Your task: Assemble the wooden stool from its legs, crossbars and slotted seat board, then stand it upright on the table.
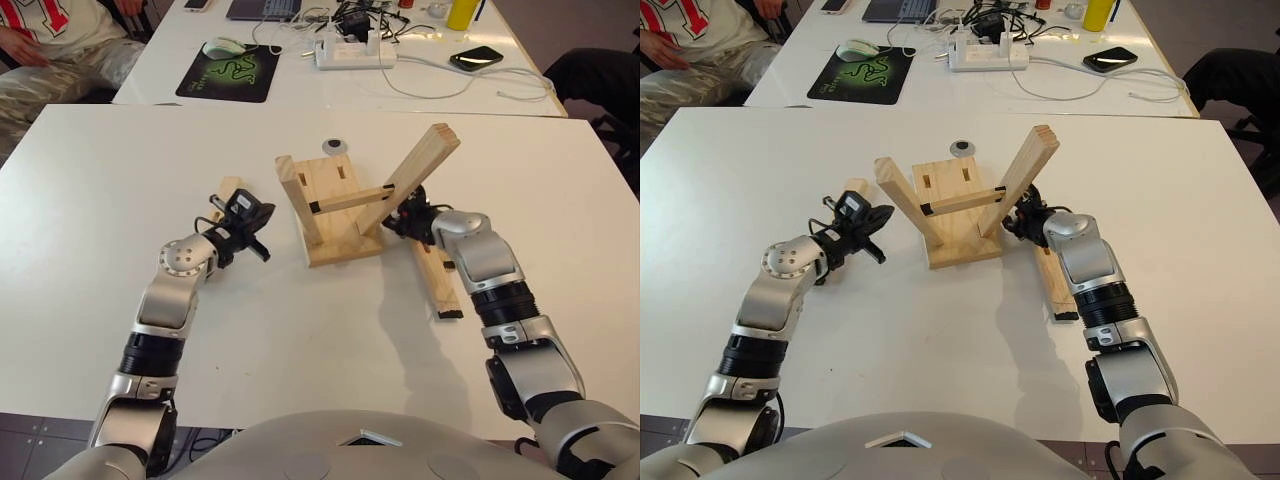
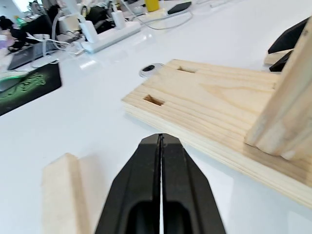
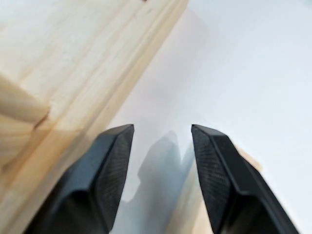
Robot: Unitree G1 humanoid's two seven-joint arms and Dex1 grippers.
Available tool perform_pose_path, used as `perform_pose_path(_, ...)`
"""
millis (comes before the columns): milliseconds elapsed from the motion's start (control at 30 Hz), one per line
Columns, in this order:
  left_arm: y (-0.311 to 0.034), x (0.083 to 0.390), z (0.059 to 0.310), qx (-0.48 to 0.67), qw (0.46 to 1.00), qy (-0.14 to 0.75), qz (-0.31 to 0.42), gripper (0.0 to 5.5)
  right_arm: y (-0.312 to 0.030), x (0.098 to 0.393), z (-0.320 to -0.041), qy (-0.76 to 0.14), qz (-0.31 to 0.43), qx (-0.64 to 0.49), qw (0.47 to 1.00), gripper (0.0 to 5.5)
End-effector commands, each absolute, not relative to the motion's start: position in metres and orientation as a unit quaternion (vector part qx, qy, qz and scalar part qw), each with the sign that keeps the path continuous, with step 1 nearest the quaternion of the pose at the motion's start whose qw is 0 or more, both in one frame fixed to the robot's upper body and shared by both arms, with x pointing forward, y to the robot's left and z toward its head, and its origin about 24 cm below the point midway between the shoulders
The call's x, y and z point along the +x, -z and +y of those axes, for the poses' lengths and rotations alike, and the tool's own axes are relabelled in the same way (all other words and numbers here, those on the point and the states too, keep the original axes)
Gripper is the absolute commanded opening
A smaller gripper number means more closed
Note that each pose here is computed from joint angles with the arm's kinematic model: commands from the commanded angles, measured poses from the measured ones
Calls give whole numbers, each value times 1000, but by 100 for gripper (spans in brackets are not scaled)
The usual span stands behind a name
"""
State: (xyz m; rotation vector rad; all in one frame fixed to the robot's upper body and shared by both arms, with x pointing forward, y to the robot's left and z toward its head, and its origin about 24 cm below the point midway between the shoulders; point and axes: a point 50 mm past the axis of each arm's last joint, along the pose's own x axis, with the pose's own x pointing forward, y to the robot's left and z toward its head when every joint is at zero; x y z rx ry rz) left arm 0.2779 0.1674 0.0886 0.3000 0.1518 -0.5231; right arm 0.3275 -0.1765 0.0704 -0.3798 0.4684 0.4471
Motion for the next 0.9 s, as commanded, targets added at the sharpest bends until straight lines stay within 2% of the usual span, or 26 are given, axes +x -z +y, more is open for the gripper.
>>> perform_pose_path(33, -155, 284, 166, 105, 977, 180, -48, 0, -94, 334, -191, -171, 165, -200, 950, 219)
perform_pose_path(167, -235, 281, 148, 29, 972, 144, -186, 0, -124, 341, -202, -116, 84, -191, 971, 219)
perform_pose_path(300, -279, 266, 117, -44, 954, 192, -226, 0, -168, 346, -199, -87, -23, -138, 986, 219)
perform_pose_path(467, -282, 244, 89, -111, 944, 257, -173, 0, -187, 347, -194, -78, -64, -117, 988, 219)
perform_pose_path(700, -262, 245, 91, -147, 948, 266, -101, 0, -177, 338, -188, -85, -56, -118, 988, 219)
perform_pose_path(767, -264, 248, 93, -140, 949, 263, -102, 0, -175, 337, -185, -89, -56, -120, 987, 219)
perform_pose_path(900, -292, 248, 93, -102, 944, 271, -158, 0, -172, 334, -185, -85, -55, -121, 987, 219)
